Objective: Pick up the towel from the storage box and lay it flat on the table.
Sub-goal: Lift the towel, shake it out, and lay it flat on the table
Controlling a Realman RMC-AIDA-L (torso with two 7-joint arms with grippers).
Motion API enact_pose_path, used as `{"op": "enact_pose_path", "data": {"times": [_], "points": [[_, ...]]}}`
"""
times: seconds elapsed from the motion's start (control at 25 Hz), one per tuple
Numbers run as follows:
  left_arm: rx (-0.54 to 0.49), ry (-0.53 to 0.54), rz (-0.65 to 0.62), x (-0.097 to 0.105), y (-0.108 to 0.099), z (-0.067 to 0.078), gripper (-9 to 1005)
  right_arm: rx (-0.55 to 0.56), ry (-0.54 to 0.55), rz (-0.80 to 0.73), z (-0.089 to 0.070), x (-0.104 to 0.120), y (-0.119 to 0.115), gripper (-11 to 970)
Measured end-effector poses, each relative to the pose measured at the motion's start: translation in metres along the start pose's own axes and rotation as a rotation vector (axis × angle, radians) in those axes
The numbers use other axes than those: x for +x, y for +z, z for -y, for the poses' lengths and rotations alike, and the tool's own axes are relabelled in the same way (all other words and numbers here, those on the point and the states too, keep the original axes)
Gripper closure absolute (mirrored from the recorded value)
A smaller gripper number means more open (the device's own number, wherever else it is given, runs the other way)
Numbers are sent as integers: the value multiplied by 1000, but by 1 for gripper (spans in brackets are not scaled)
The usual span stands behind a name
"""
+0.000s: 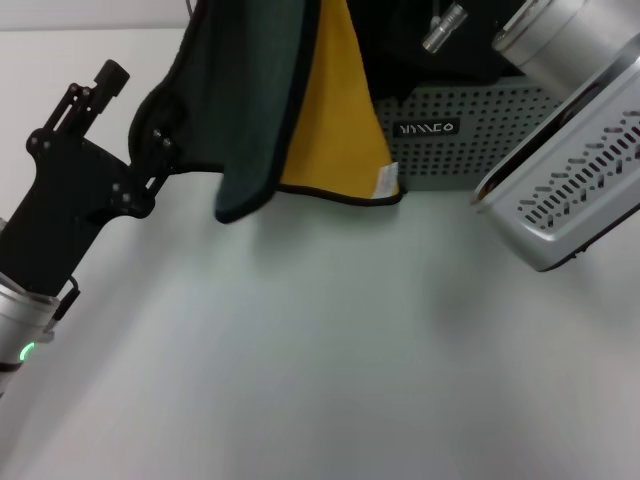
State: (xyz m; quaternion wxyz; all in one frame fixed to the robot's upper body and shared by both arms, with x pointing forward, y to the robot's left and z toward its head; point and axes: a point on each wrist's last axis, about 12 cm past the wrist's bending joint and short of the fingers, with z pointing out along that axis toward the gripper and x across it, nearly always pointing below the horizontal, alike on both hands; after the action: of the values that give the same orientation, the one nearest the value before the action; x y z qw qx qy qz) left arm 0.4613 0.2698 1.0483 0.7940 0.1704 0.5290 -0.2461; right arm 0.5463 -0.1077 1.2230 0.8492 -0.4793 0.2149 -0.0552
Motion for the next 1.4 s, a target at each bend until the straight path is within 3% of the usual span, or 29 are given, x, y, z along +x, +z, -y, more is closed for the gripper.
{"op": "enact_pose_path", "data": {"times": [1.08, 1.32, 1.4], "points": [[-22, -17, -44, 3, -11, 0, 406, 26, -19, -33, 9, 9, -3, 941], [-24, -15, -43, 3, -13, 0, 587, 32, -22, -38, 11, 11, -4, 940], [-22, -15, -43, 3, -13, 0, 589, 31, -21, -39, 11, 11, -4, 940]]}}
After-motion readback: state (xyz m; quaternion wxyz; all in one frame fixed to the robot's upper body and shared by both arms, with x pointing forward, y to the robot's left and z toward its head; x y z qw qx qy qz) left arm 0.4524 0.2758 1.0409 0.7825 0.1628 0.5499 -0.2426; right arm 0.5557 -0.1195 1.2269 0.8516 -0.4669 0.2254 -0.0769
